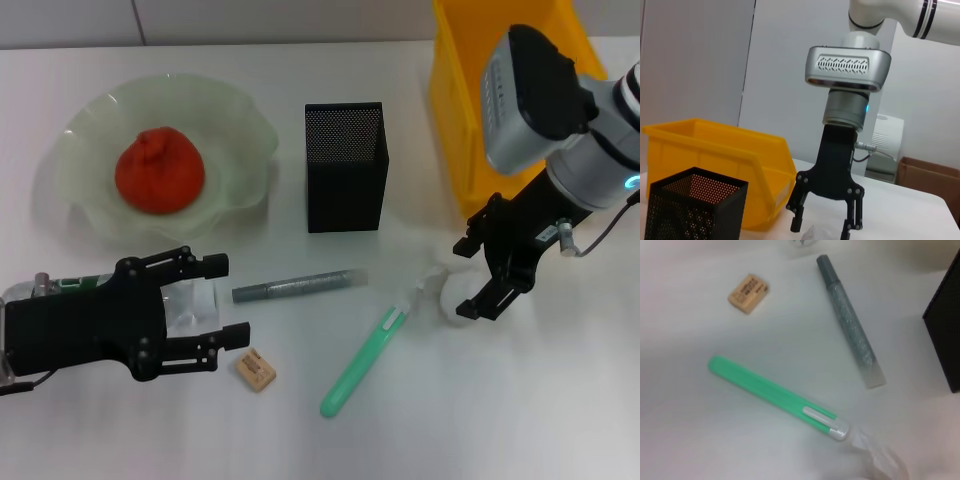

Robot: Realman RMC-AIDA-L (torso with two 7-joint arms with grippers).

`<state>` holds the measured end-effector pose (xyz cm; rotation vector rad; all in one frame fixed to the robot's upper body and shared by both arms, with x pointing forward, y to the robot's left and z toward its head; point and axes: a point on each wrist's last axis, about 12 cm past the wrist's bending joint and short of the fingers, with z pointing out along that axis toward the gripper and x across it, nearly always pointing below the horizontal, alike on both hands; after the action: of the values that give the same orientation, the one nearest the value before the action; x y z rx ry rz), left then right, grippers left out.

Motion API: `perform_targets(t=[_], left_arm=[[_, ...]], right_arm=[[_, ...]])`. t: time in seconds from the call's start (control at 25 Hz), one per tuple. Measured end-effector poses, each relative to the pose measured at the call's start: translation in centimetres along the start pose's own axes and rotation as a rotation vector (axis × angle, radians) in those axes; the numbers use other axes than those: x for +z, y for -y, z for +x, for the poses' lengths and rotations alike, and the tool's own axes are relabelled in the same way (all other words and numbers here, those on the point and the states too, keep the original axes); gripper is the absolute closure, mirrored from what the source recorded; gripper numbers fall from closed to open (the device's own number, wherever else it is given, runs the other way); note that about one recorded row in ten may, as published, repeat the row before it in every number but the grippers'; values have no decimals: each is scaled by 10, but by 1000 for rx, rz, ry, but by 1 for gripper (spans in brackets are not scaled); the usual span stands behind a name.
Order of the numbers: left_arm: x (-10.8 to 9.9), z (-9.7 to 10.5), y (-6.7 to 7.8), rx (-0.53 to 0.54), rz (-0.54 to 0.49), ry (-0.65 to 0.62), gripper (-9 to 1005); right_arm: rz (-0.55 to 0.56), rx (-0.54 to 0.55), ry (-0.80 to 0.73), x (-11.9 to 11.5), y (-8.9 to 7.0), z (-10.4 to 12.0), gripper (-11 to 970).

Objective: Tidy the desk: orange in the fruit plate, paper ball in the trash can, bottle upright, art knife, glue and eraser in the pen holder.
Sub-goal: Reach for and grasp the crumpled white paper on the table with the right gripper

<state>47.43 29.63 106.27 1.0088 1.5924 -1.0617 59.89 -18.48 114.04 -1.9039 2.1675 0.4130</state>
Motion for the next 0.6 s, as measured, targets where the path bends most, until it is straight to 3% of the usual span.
perform_targets(t=[0.48,0.6], left_arm=[[1,-1,-4,6,-12,-10,170],[1,-1,-4,7,-14,-11,170]], right_arm=[[-17,-4,-9,14,-3,0,217],[-18,-1,-9,16,-3,1,259]])
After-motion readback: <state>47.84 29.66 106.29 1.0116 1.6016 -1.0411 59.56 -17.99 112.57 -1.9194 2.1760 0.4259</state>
